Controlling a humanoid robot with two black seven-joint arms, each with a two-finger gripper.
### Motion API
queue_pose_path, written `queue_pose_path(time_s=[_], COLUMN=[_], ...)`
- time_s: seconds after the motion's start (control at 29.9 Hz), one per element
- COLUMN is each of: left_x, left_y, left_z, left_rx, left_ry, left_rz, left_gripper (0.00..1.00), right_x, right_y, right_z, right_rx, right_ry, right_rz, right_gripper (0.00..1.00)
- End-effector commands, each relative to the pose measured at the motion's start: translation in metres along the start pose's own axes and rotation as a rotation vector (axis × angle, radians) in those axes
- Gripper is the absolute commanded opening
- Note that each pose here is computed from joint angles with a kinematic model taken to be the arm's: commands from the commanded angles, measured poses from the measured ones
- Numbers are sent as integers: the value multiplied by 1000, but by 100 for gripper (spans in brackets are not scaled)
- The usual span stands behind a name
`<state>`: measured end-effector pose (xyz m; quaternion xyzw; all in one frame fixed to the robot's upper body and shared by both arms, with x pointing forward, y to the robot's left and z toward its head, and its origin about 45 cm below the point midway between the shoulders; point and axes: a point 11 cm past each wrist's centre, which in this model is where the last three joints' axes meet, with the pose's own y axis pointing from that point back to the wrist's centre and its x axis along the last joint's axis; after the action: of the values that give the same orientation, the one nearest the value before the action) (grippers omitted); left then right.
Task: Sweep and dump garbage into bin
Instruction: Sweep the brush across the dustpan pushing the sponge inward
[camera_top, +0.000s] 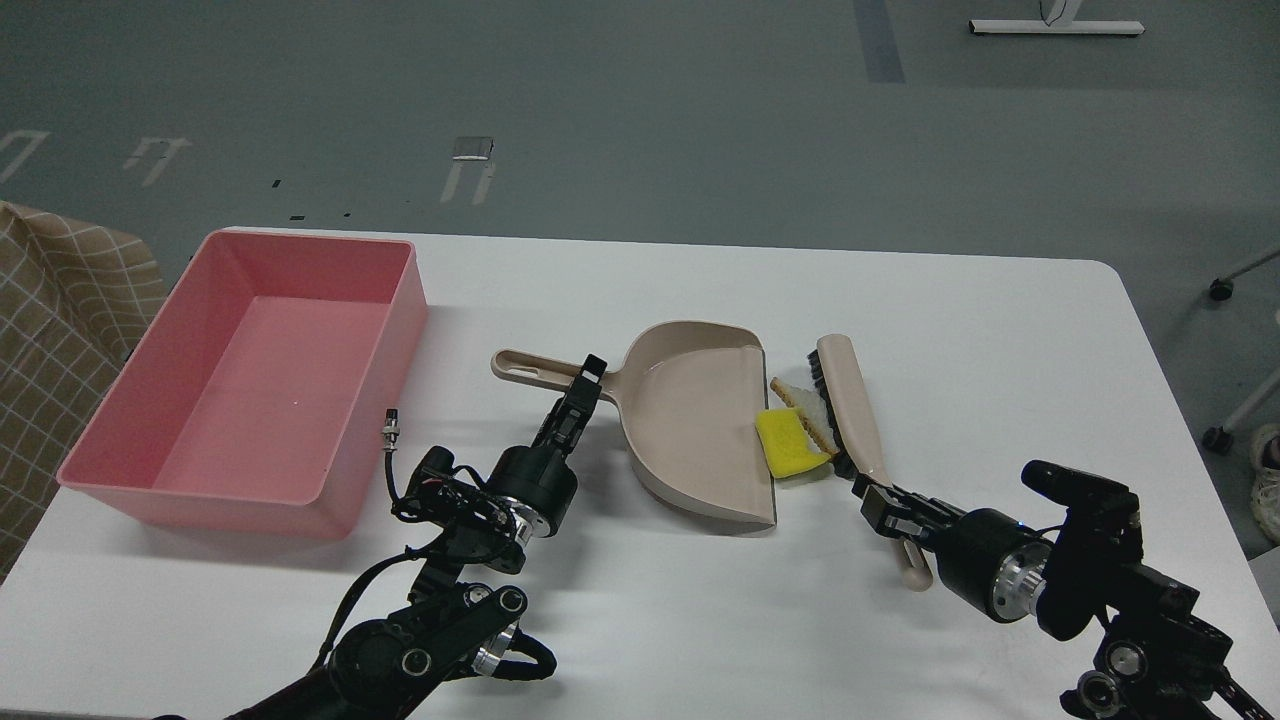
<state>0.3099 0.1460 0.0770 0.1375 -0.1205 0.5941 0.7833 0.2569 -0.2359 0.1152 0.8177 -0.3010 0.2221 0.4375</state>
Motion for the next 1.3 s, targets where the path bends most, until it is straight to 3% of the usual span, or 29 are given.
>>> queue_pose_path(time_s=[0.0,0.43,1.27], left_x=[1,8,3], left_y=[1,3,2], left_z=[-2,-4,-1], left_rx=[3,5,-3], left_ry=[-4,-15,-7], left_rz=[0,5,-1], left_gripper=[31,31,31], right_x=[-8,-22,-20], right_y=[-10,-31,-33], right_z=[-11,-49,-58], right_rx=[13,86,107], right_ry=[-20,-110,-90], right_rz=[2,9,7], right_gripper=[20,20,20])
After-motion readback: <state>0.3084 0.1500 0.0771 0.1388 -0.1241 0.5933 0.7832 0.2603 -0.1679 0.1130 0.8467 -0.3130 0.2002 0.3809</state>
